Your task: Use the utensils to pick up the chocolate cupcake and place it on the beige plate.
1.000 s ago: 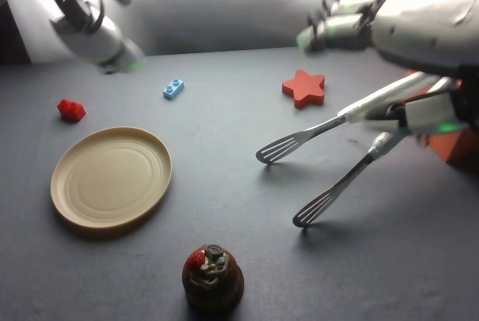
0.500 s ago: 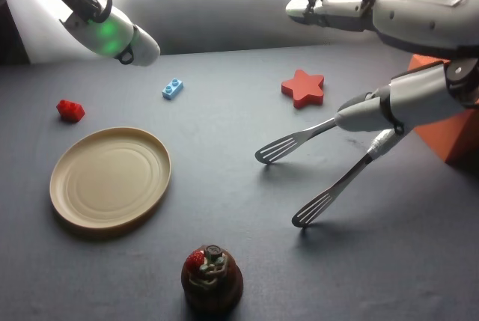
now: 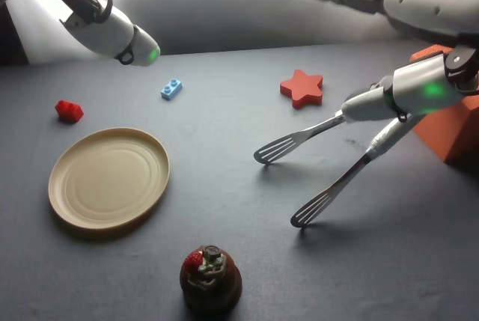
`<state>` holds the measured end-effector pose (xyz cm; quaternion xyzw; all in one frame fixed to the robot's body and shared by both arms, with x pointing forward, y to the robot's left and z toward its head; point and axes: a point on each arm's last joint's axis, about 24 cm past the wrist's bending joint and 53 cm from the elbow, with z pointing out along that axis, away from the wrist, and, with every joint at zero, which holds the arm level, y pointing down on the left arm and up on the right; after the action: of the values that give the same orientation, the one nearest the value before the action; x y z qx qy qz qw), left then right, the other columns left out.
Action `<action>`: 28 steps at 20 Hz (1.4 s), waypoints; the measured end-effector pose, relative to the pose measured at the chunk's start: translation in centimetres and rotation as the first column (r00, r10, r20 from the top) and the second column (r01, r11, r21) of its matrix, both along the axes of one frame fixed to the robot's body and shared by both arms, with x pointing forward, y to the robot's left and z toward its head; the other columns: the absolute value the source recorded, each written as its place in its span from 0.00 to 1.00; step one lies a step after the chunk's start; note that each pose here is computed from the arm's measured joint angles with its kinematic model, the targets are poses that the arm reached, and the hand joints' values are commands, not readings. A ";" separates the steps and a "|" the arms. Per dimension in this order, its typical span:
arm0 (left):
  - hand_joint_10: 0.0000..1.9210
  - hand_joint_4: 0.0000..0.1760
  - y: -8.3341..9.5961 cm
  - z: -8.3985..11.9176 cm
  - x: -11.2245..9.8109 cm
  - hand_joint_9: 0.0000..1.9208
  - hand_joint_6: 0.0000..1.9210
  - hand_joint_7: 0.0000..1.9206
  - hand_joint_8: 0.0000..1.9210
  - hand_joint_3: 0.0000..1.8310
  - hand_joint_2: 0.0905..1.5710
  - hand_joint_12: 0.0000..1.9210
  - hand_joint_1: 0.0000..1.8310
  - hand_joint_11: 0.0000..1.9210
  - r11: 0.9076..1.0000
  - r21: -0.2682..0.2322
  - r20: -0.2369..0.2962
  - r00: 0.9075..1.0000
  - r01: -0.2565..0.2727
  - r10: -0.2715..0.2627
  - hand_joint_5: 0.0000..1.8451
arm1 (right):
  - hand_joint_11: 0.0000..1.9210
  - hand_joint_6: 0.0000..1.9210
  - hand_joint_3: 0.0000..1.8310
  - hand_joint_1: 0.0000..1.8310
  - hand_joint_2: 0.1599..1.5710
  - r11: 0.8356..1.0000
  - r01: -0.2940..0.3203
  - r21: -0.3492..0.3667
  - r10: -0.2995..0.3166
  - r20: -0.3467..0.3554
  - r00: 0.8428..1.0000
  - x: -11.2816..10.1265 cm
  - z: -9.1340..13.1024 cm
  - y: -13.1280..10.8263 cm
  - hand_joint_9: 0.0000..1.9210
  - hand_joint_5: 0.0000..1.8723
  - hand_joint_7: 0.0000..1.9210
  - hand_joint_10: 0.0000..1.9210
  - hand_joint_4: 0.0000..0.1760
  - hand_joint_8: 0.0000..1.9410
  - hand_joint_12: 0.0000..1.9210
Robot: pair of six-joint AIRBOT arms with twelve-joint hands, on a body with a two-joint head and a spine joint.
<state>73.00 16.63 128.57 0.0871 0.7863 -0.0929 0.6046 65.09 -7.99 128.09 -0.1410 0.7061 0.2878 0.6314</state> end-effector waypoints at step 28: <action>0.00 0.00 0.0 -0.6 -0.2 0.10 0.00 0.14 0.00 0.00 0.71 0.26 0.01 0.00 1.000 0.002 -0.027 1.000 0.003 -0.003 0.15 | 0.00 0.00 0.00 0.30 0.51 0.997 0.065 -0.052 -0.082 -0.460 0.884 3.8 -7.8 1.3 0.00 0.00 0.00 0.00 0.00 0.00 0.00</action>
<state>72.84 16.65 127.97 0.0875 0.7945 -0.0941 0.5936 68.85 -6.73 120.34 -0.0530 0.8456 0.2765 0.4534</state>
